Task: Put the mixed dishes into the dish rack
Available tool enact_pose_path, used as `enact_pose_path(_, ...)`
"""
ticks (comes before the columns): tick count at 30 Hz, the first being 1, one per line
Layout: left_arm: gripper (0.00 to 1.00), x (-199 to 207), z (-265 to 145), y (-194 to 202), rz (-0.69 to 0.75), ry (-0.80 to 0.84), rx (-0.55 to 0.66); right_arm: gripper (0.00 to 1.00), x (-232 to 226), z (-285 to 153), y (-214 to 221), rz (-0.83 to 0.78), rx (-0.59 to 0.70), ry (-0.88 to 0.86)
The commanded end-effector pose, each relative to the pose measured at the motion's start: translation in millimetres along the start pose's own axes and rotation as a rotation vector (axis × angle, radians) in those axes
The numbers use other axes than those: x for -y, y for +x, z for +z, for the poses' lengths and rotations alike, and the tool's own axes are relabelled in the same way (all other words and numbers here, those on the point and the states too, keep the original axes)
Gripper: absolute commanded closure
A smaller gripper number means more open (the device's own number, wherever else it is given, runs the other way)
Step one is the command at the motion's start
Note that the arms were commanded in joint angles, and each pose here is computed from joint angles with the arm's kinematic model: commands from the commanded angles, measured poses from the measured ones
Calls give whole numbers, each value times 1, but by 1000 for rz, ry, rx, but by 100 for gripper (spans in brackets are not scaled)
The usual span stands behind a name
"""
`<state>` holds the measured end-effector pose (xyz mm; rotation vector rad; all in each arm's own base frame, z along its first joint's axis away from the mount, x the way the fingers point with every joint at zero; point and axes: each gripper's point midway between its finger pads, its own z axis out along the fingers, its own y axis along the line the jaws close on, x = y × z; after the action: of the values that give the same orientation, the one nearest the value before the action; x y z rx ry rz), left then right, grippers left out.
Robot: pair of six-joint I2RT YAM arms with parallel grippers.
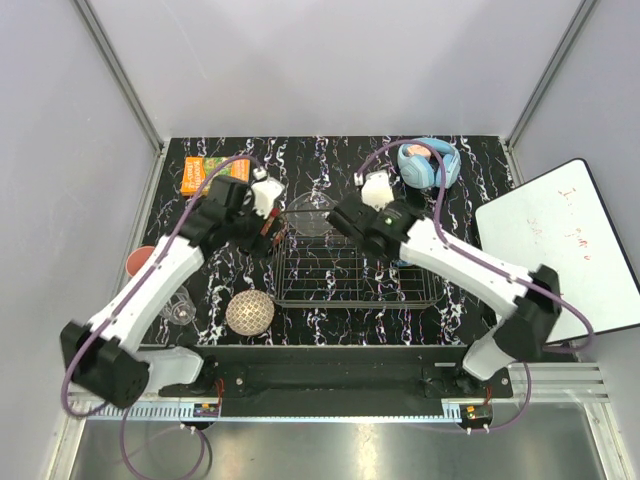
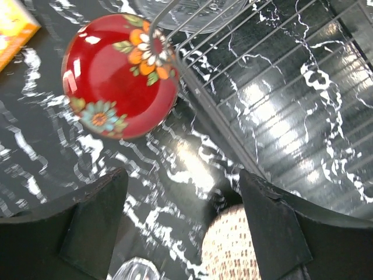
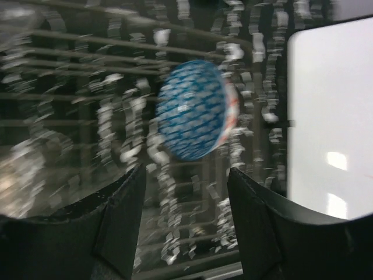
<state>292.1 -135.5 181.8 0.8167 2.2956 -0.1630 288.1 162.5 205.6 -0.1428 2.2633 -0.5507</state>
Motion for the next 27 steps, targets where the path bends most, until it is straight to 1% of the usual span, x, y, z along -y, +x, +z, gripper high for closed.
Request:
enact_pose_path(1,18,-17,-40,19,-2,-53,15,37,-70,-81,-6,154,-17,-488)
enact_pose_path(2,17,-17,-43,25,-17,-34,15,39,-88,-102,1,150,-14,-581)
enact_pose_path(3,17,-19,-49,35,-25,-26,-1,39,-103,-115,5,150,-25,-653)
enact_pose_path(4,17,-30,-57,42,-58,-49,7,40,-121,-132,7,158,-53,-759)
enact_pose_path(6,18,-30,-62,63,-70,-29,-14,41,-141,-150,19,141,-89,-842)
enact_pose_path(8,18,-20,-57,86,-47,5,-58,43,-160,-165,31,133,-98,-922)
enact_pose_path(9,19,-16,-58,93,-13,17,-66,43,-163,-167,34,133,-95,-934)
enact_pose_path(10,19,-10,-51,110,-10,34,-110,43,-165,-165,38,141,-87,-930)
enact_pose_path(13,20,-1,-38,137,3,68,-200,43,-156,-160,38,172,-47,-898)
enact_pose_path(15,21,-1,-35,137,1,87,-223,43,-148,-161,34,198,-16,-891)
enact_pose_path(17,21,0,-32,130,12,99,-211,43,-131,-161,26,239,31,-874)
enact_pose_path(19,22,-2,-25,129,32,102,-231,45,-112,-162,18,277,83,-863)
enact_pose_path(20,25,-2,-19,130,44,117,-250,45,-106,-162,15,290,102,-857)
enact_pose_path(22,27,-2,-12,133,51,138,-269,45,-85,-162,9,333,148,-844)
enact_pose_path(26,30,2,2,139,67,179,-300,46,-62,-159,9,380,192,-826)
enact_pose_path(27,31,1,2,141,75,167,-312,45,-60,-154,13,378,192,-812)
